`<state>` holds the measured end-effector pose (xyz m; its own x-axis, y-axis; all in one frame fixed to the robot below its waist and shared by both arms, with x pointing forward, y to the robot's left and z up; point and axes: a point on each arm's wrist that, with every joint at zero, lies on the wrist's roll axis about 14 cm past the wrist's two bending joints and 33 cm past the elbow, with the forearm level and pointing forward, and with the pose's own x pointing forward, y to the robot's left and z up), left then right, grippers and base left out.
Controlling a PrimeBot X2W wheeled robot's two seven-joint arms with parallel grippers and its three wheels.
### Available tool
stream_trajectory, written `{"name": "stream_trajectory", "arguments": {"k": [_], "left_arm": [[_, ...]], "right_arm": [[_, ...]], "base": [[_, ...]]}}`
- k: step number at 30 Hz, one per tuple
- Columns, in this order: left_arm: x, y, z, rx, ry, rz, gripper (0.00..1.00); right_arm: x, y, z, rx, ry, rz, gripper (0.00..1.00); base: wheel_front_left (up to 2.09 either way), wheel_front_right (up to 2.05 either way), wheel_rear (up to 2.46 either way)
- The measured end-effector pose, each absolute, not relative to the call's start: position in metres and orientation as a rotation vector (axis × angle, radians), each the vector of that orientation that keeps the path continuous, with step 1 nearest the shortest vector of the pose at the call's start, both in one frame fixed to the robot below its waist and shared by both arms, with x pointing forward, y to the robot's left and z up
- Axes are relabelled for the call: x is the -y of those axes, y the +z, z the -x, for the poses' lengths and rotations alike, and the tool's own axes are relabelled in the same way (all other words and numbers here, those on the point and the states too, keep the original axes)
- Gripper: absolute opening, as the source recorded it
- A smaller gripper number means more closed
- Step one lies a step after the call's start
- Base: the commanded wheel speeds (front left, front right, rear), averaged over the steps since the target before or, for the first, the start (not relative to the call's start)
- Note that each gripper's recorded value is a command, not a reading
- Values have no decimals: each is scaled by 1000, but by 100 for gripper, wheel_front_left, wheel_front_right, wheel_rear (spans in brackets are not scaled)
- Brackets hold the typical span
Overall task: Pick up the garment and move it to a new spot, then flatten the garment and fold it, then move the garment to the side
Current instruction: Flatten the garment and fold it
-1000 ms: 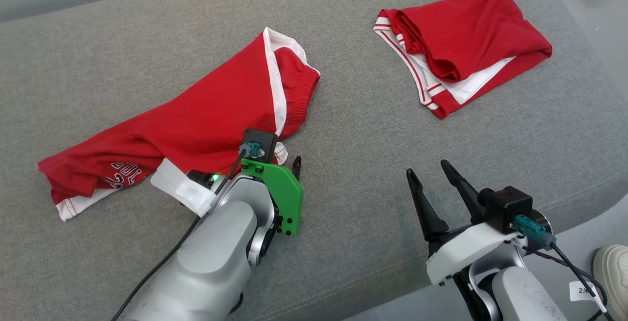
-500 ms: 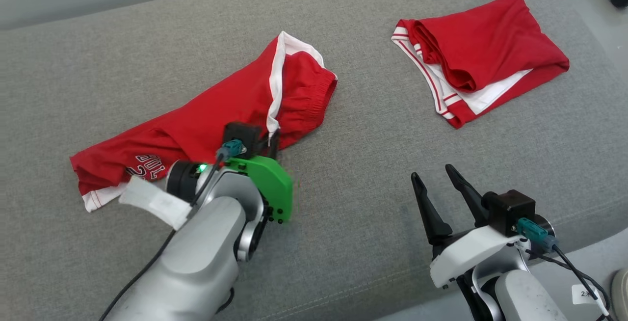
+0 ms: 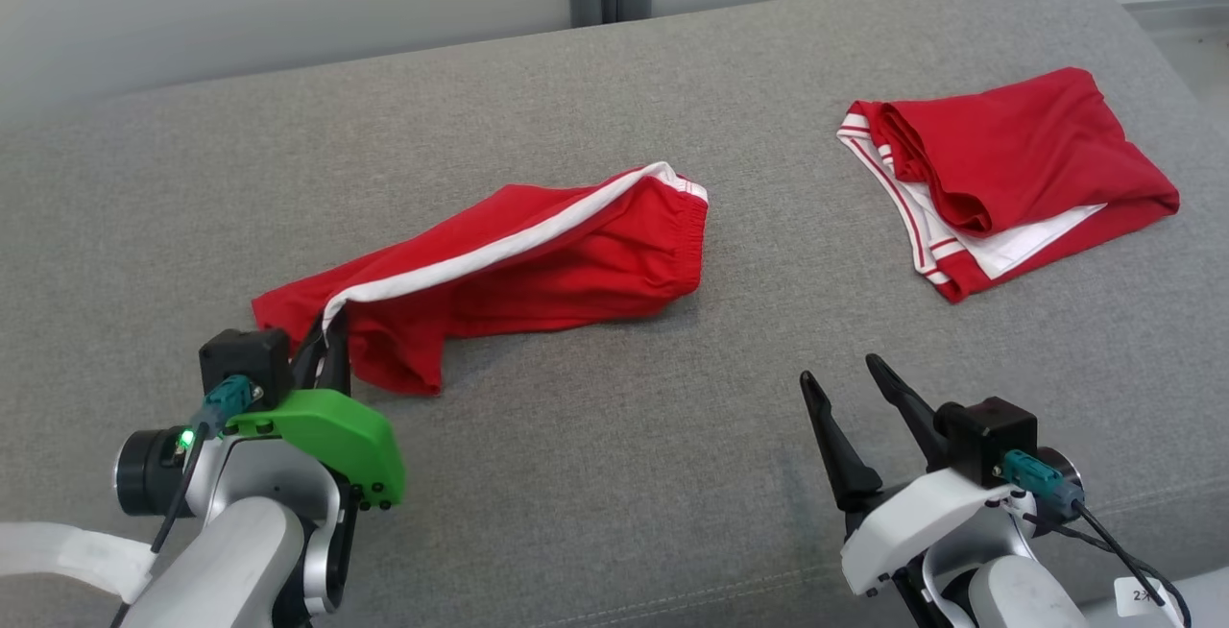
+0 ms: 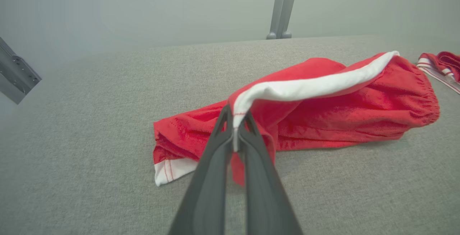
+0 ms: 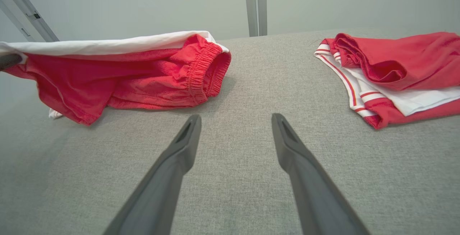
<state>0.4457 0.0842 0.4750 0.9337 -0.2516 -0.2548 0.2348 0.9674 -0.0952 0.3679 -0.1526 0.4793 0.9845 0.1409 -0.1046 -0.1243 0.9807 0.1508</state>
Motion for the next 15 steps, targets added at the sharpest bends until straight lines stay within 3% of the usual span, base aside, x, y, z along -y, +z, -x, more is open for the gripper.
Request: {"name": "stream_trajectory", "arguments": {"k": [8,14,15], "left_arm": [[-137,487,-435,-221,-138,-78,0],[-150,461,-431,-301,-109,-153,0],[-152,455,-429,-322,-107,-159,13]], "right_arm": [[138,489,-368,-97,182,-142,100],[141,489,-368,-97,172,-136,100],[142,488,-368,-98,169,-136,100]], "base": [[0,0,0],[0,0,0],[0,0,0]]}}
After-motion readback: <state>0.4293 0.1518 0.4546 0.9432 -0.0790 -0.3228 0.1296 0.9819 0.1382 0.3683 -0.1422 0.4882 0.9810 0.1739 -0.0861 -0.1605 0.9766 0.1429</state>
